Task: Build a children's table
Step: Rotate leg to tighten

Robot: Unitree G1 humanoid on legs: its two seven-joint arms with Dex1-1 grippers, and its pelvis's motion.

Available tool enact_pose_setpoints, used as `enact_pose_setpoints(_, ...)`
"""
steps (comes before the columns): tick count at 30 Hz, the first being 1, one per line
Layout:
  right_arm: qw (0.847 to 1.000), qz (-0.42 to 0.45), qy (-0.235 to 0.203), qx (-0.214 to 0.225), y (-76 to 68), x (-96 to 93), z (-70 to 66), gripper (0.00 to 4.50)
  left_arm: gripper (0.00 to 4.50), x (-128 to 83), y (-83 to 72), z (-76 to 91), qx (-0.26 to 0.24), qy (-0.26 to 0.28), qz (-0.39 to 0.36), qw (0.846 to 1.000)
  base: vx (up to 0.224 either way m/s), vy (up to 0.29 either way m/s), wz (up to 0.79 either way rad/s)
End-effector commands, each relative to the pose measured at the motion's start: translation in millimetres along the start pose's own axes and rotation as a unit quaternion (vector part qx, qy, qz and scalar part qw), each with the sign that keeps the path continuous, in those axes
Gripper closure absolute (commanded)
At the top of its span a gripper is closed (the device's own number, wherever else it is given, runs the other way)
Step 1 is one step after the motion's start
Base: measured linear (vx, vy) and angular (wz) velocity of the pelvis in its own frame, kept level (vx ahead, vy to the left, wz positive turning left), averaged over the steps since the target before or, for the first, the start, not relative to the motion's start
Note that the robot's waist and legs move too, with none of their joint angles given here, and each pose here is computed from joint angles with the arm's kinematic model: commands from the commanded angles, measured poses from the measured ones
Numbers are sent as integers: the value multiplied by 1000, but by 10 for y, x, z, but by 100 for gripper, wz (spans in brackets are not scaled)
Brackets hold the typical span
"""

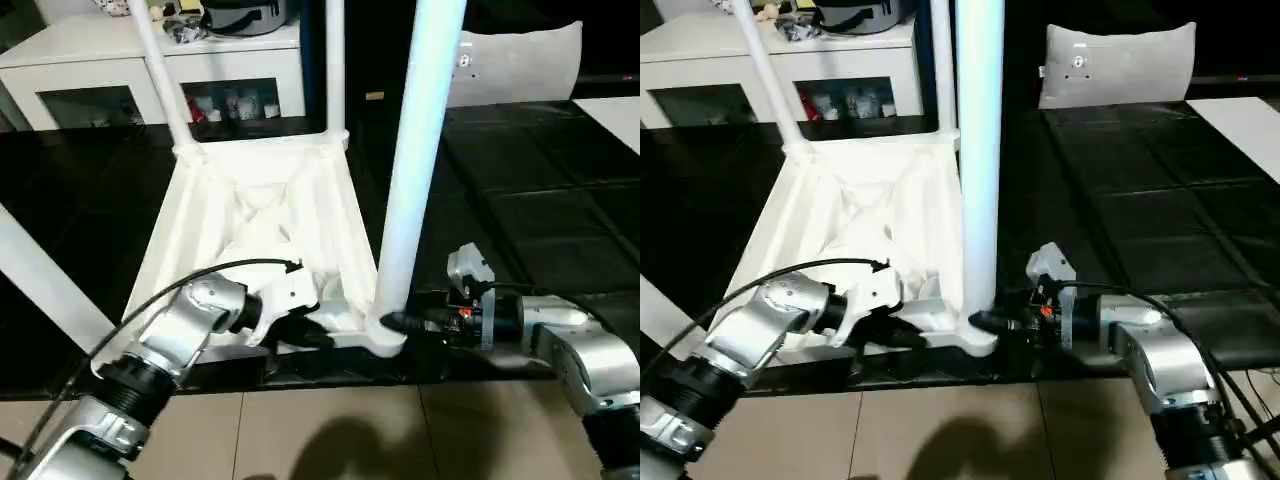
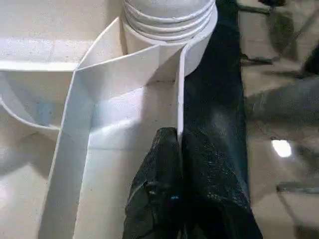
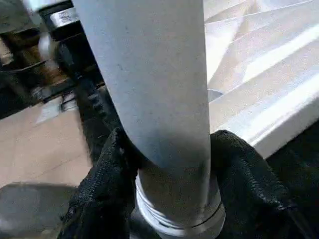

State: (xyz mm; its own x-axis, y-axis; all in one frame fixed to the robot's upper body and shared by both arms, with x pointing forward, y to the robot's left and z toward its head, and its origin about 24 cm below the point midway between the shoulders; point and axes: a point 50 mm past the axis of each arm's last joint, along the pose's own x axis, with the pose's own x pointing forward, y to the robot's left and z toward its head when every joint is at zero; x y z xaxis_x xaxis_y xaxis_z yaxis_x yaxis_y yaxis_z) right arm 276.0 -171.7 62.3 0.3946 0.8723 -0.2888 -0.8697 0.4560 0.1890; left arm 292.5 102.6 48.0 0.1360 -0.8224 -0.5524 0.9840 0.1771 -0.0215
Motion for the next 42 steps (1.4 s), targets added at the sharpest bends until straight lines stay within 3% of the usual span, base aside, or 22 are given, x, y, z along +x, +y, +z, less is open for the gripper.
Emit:
enact_pose_setpoints(1,999,-50,-6,20,-1,276,-14,255,450,195,29,196,-24,-45,53,997,0,0,0)
enact_pose_setpoints(5,993,-114,-12,42,-44,388,-10,256,450,271,48,270,-45,-57,81,994,0,0,0)
enact_pose_setpoints(9,989,-146,-27,27,-74,442,-6,256,450,297,21,285,-41,-60,76,995,0,0,0)
enact_pose_setpoints(10,989,-138,-33,41,-72,434,-17,201,450,289,7,261,-32,-54,70,996,0,0,0)
enact_pose_setpoints(13,989,-140,-38,42,-77,414,-8,181,450,275,4,242,-25,-50,68,996,0,0,0)
enact_pose_setpoints(14,988,-142,-47,43,-88,355,16,153,450,243,8,210,-21,-45,68,996,0,0,0)
enact_pose_setpoints(19,993,-117,-26,17,-99,198,-10,138,450,189,2,144,-4,-30,56,998,0,0,0)
enact_pose_setpoints(25,995,-94,-18,-3,-134,47,26,64,450,136,-40,86,22,-21,22,999,0,0,0)
enact_pose_setpoints(29,995,-89,-5,-35,-167,-15,53,45,450,86,-73,45,39,-9,-7,999,0,0,0)
enact_pose_setpoints(31,997,-62,-5,-39,-139,-27,59,45,450,67,-69,27,45,-3,-12,999,0,0,0)
enact_pose_setpoints(32,999,-34,-6,-36,-97,-33,62,71,450,56,-69,20,47,0,-17,999,0,0,0)
enact_pose_setpoints(34,1000,9,-9,-22,-34,-41,66,80,450,29,-67,18,48,2,-29,998,0,0,0)
enact_pose_setpoints(42,999,46,0,-17,-7,-23,49,144,450,-38,-75,-6,48,13,-56,997,0,0,0)
